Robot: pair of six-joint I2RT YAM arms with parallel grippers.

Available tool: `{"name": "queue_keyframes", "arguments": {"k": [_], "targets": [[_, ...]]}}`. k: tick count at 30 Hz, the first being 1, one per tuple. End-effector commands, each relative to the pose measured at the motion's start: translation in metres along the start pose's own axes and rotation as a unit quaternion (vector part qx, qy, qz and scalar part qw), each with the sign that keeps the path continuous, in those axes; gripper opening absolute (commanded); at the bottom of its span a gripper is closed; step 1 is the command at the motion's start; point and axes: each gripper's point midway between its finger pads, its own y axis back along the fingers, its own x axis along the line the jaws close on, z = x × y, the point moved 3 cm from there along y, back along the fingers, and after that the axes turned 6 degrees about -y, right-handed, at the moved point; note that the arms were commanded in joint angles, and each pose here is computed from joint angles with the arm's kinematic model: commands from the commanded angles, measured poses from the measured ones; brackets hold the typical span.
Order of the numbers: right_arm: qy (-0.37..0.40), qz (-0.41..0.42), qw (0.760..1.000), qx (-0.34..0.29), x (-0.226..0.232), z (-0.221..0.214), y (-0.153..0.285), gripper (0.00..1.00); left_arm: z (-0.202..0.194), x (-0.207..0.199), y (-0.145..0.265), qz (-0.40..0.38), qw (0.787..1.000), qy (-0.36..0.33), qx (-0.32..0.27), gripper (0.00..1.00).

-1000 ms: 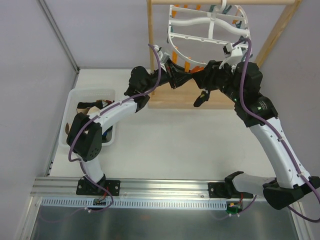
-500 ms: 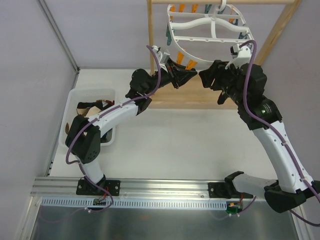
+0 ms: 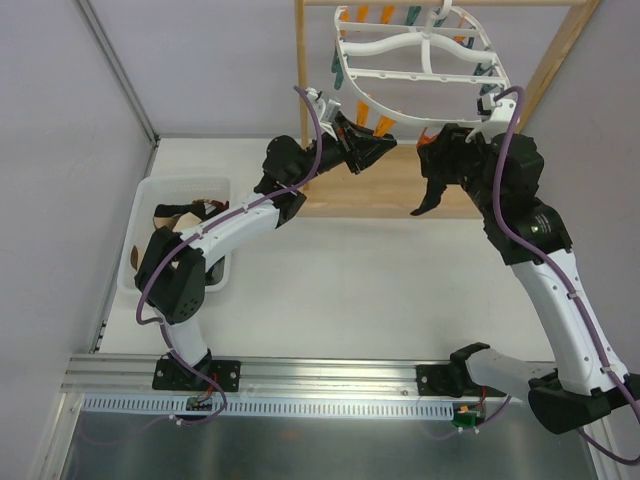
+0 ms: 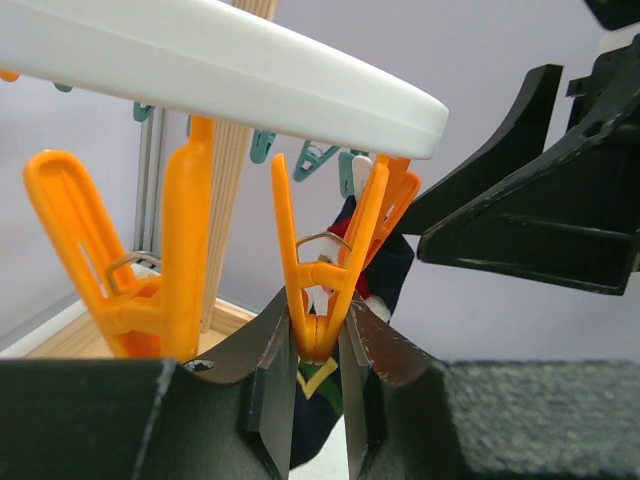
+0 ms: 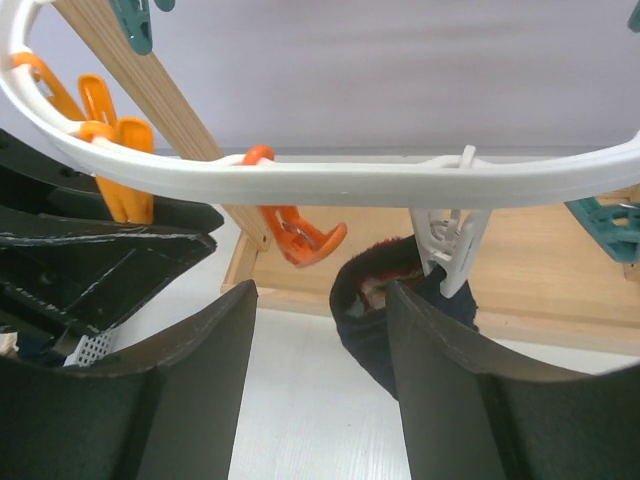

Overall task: Clip the socks to the hanger
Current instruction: Open the clamp at the hanger.

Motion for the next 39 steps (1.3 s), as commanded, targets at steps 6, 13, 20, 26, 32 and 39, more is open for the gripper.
{"name": "queue_keyframes", "arguments": {"k": [6, 13, 20, 26, 32, 39], "targets": [[-0.013, 0.03, 0.999, -0.036, 0.009, 0.014, -0.01, 0.58, 0.032, -0.018, -0.009, -0.027, 0.998, -0.017, -0.05, 0.07], [-0.014, 0.027, 0.999, -0.046, 0.008, 0.015, -0.021, 0.55, 0.032, -0.021, -0.009, -0.03, 0.998, -0.015, -0.049, 0.07], [-0.017, 0.031, 0.998, -0.05, 0.008, 0.011, -0.031, 0.28, 0.031, -0.025, -0.006, -0.038, 0.998, -0.014, -0.043, 0.15], [-0.015, 0.045, 0.997, -0.053, 0.012, 0.014, -0.027, 0.2, 0.01, -0.031, 0.012, -0.038, 0.999, 0.02, -0.003, 0.62], [-0.009, 0.081, 0.996, -0.048, 0.023, 0.017, -0.02, 0.19, -0.005, -0.061, 0.045, -0.08, 0.995, 0.037, 0.044, 0.69], [-0.001, 0.136, 0.99, -0.029, 0.037, 0.013, -0.012, 0.18, -0.008, -0.084, 0.032, -0.154, 0.983, 0.083, 0.063, 0.68]]}}
